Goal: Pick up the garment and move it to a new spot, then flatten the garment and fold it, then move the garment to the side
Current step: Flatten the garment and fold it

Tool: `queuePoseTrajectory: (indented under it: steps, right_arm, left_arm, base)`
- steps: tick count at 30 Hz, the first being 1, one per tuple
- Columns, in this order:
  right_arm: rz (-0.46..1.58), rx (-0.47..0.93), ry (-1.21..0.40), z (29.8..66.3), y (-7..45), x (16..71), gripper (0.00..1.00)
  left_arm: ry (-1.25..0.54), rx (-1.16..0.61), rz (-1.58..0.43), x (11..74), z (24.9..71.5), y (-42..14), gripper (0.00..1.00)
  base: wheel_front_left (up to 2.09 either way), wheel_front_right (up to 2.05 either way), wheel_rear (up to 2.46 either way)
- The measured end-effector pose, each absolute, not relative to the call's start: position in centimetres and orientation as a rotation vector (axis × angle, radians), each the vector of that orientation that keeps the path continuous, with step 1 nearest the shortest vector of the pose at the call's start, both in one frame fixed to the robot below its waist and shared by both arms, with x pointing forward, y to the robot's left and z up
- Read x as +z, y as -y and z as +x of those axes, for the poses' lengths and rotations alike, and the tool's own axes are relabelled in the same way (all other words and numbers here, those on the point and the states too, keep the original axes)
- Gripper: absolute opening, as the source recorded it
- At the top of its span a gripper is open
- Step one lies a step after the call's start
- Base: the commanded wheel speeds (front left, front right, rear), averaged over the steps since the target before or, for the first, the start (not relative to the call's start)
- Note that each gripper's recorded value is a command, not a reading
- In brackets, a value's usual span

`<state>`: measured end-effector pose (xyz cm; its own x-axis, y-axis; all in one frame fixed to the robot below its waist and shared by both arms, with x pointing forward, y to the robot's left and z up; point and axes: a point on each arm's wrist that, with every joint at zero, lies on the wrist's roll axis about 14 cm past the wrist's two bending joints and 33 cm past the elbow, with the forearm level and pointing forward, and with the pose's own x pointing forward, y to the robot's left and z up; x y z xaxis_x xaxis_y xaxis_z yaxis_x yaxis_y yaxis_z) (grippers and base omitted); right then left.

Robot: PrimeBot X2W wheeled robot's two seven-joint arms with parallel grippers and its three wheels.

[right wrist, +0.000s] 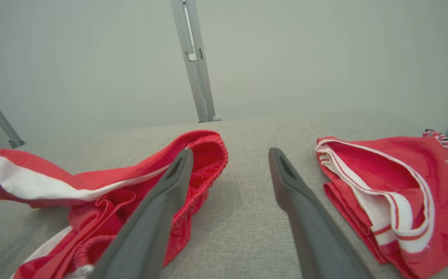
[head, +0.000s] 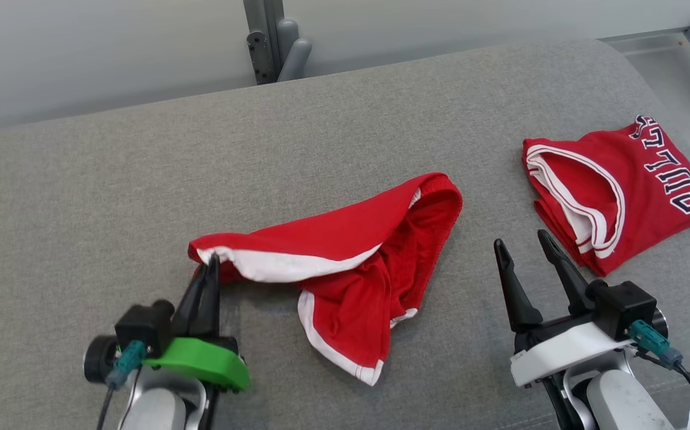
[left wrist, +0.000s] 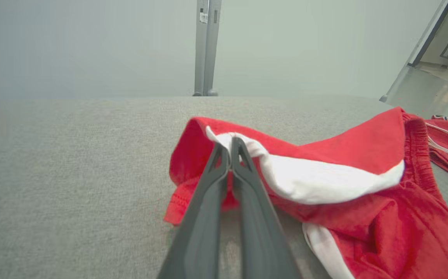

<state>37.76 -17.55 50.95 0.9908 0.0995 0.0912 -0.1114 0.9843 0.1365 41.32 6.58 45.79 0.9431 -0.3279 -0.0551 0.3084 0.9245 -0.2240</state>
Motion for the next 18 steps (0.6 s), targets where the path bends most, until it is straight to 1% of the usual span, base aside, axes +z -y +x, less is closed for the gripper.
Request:
queuePoseTrajectory:
  steps: [5, 13, 15, 18]
  right_arm:
    - [0.154, 0.111, 0.068, 38.1, 17.2, 50.4, 1.0]
    - [0.172, 0.101, 0.051, 39.4, 17.2, 49.7, 1.0]
    - [0.175, 0.092, 0.039, 39.5, 17.3, 49.2, 1.0]
    - [0.187, 0.082, 0.029, 39.8, 17.5, 48.9, 1.0]
  left_arm:
    - [0.047, -0.348, -0.151, 50.1, 44.9, -6.8, 0.0]
    - [0.203, -0.381, 0.041, 56.0, 52.5, -8.1, 0.0]
    - [0.222, -0.375, 0.086, 57.0, 54.2, -8.7, 0.0]
    - [0.202, -0.373, 0.129, 56.7, 56.0, -9.2, 0.0]
  base:
    - [0.0, 0.0, 0.0]
    - [0.0, 0.0, 0.0]
    - [0.0, 0.0, 0.0]
    - [0.0, 0.0, 0.0]
